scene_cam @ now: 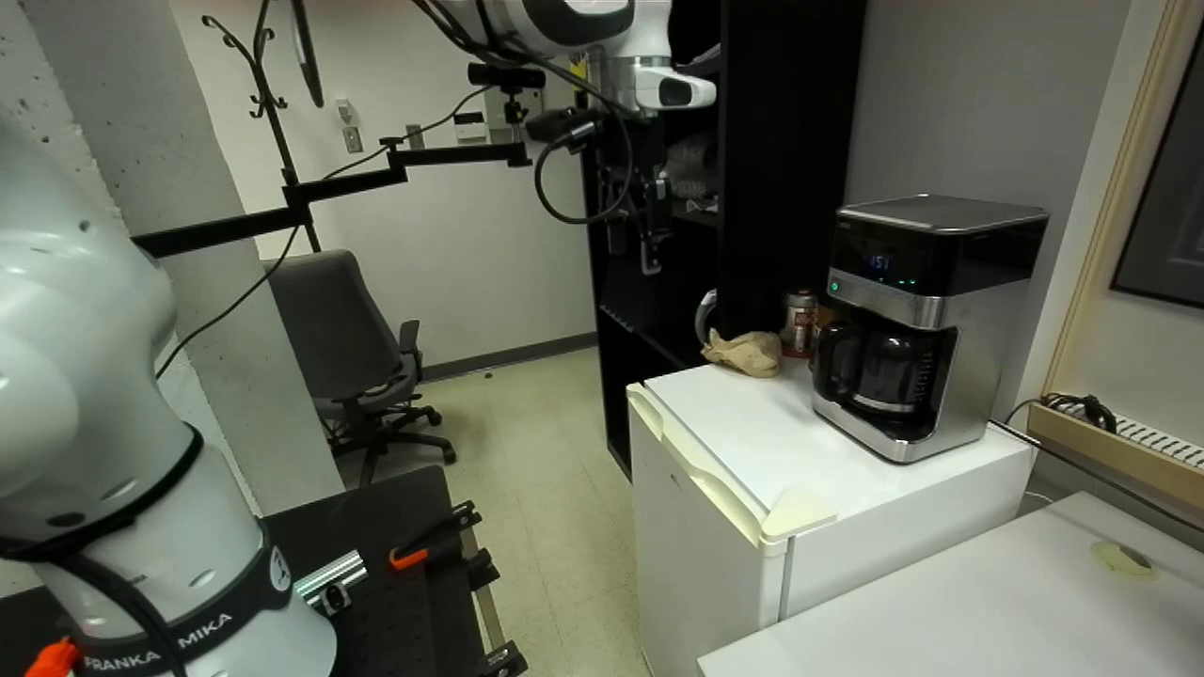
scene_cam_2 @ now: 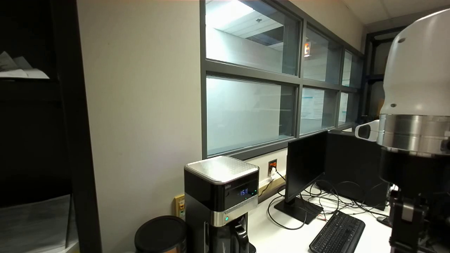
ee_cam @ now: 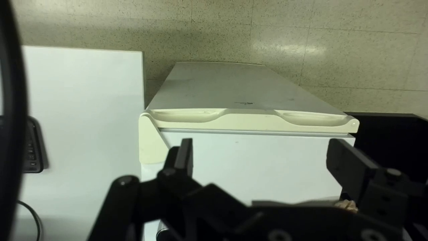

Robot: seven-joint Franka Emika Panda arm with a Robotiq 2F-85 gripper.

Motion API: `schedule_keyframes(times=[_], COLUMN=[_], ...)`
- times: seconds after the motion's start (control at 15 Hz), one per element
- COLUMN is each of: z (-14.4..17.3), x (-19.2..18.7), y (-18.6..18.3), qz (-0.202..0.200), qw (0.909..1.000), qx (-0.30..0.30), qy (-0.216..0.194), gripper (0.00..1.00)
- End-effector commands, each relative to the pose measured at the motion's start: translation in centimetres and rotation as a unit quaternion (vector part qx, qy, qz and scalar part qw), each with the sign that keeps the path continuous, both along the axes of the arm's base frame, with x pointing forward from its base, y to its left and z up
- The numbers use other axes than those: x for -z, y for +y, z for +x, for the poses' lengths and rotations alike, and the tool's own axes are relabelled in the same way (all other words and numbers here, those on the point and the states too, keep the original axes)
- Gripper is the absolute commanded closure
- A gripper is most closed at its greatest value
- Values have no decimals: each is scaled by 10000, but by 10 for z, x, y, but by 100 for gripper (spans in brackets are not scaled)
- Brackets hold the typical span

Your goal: Push the far left round button on the coffee making machine

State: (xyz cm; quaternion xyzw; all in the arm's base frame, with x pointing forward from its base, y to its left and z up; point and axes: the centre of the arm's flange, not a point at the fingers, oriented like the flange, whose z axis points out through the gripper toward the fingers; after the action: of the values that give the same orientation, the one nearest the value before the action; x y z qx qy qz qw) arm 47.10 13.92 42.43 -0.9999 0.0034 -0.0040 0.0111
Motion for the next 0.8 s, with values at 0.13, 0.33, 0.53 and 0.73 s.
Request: schedule_keyframes(times=[0.13,0.33,0.53,0.73], z=[36,50,63,77], x=[20,30,38,47], y=[-3,-6,-7,-7], qz=[-42,-62,-83,-126], qw=[9999,9998,9993,9986], qx=[112,161,222,302], qy=[-37,-137,-292,-416], gripper=[0,0,0,0])
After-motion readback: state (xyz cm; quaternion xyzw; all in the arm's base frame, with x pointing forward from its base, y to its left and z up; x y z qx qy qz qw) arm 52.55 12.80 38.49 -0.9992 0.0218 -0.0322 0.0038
